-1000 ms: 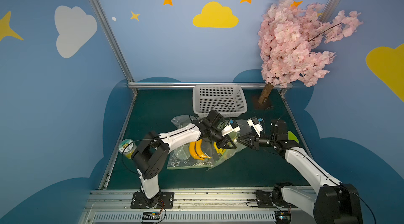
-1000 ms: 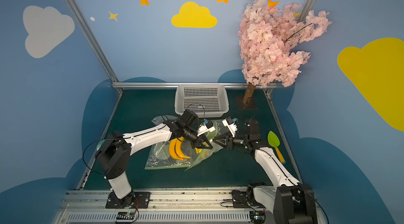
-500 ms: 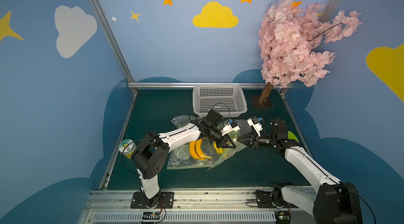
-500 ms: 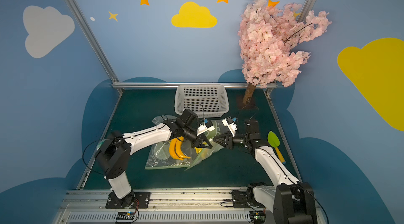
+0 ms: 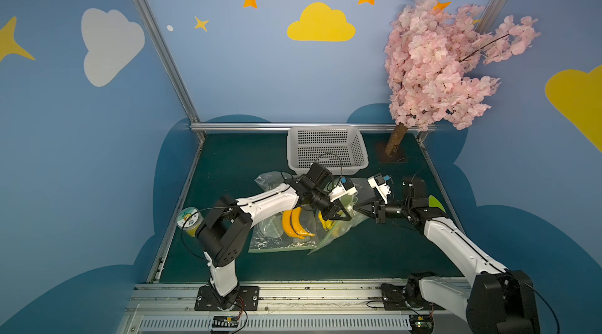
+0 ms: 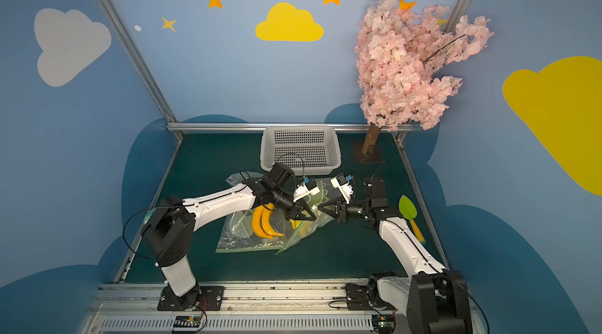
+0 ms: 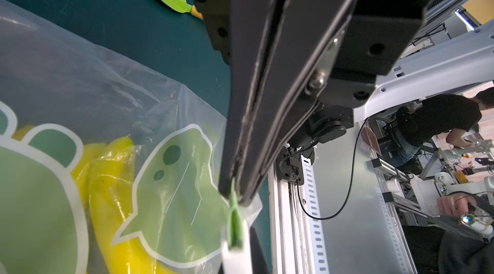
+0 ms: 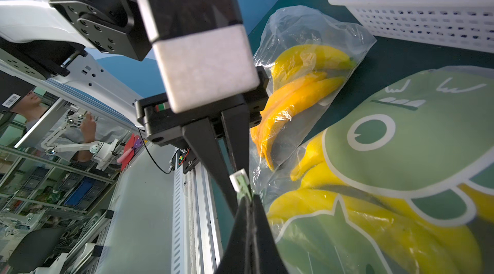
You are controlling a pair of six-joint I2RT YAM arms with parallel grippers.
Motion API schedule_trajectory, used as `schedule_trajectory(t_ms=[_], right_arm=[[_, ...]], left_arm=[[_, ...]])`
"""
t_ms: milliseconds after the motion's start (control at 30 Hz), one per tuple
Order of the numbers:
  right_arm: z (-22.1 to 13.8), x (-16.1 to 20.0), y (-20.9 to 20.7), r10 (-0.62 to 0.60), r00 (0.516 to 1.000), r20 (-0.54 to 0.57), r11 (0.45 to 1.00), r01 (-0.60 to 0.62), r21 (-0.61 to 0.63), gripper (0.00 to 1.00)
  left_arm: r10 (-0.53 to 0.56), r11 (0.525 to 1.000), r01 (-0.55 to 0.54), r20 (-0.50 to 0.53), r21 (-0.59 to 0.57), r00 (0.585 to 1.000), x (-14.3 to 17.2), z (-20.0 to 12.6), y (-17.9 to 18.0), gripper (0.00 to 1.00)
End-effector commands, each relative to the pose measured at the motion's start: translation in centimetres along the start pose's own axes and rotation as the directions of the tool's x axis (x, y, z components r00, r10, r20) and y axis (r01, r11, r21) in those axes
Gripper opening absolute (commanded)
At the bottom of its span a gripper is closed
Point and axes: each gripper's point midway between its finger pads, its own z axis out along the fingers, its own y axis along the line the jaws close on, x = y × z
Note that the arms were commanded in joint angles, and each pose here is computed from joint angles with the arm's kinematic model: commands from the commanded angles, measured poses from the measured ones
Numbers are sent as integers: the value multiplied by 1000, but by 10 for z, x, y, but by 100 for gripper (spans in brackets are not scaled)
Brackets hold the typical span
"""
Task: Open the zip-top bag and take out the banana
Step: Unzip the zipper on the zipper food storage bag.
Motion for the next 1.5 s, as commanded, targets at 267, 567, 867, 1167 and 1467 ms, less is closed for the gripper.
schedule_trajectory(t_ms=[267,567,867,1167,1467], right_arm=[[1,-10,6,-19,1000,7,1000,19,-13,0],[2,-11,5,-17,1000,7,1000,17,-4,0],[1,-11,4,-29,999,16,999,28,16,0],[0,-9,4,-30,999,17,999,30,28,0],[2,-7,4,-24,1000,3,999,23,31,0]], left_arm=[[61,996,-56,80,-62,995,-28,-13,-7,37],[90,990,-77,109,-121,990,-31,-19,-7,39],[92,986,-76,108,-145,990,-26,-20,-4,28],[110,980,-89,114,-176,987,-28,-23,-2,26],[136,972,-107,129,-207,982,-32,-28,-2,23]])
